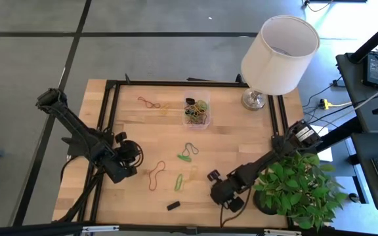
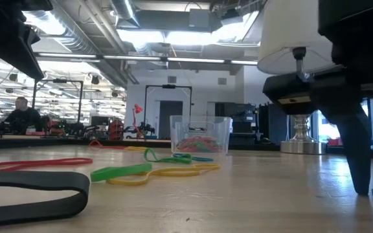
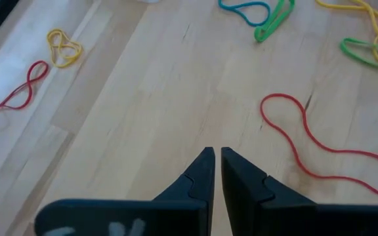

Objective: Pick and place rubber bands into bin
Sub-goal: Put the blue rubber band into the transparent bin

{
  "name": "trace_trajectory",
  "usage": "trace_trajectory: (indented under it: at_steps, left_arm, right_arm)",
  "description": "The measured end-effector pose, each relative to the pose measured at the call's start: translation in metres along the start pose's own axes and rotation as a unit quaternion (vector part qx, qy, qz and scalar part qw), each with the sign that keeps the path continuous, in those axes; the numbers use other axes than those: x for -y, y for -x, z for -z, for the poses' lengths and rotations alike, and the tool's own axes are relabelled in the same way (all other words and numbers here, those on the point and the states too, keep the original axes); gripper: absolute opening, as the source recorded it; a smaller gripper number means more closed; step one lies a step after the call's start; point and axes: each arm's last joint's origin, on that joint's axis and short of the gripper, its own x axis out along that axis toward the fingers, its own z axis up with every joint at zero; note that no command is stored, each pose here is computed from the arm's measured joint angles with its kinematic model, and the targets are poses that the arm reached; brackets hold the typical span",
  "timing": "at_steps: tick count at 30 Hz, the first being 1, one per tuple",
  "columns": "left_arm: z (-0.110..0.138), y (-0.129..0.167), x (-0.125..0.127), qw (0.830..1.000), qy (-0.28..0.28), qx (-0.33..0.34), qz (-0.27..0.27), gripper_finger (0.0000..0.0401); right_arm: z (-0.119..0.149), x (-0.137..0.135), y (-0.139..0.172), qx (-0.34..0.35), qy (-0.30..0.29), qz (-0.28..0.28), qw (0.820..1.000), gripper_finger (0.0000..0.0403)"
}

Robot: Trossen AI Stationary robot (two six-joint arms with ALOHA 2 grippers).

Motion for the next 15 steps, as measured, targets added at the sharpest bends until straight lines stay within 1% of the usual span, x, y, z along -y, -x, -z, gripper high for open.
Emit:
trace_trajectory:
  at_steps: [2, 5, 7, 9, 12, 15]
  left_arm:
    - [0.000, 0.000, 0.000, 1.000, 0.000, 0.000, 0.000, 0.0022]
    - [0.000, 0.000, 0.000, 1.000, 0.000, 0.000, 0.000, 0.0021]
    - [0.000, 0.000, 0.000, 1.000, -0.006, 0.000, 0.000, 0.0022]
    - [0.000, 0.000, 0.000, 1.000, -0.016, 0.000, 0.000, 0.0022]
    - [0.000, 0.000, 0.000, 1.000, -0.031, 0.000, 0.000, 0.0020]
    - [0.000, 0.000, 0.000, 0.999, -0.046, 0.001, 0.000, 0.0020]
  right_arm:
    - [0.001, -0.001, 0.000, -0.005, -0.006, 0.005, 1.000, 0.0079]
    - [0.001, 0.001, -0.001, -0.002, -0.034, 0.006, 0.999, 0.0036]
    - [0.001, 0.004, -0.001, -0.001, -0.041, 0.002, 0.999, 0.0011]
    - [0.001, 0.008, -0.001, -0.001, -0.048, 0.001, 0.999, 0.0009]
    - [0.002, 0.016, 0.001, 0.003, -0.078, 0.001, 0.997, 0.0006]
    - [-0.001, 0.028, 0.009, 0.029, -0.113, 0.003, 0.993, 0.0004]
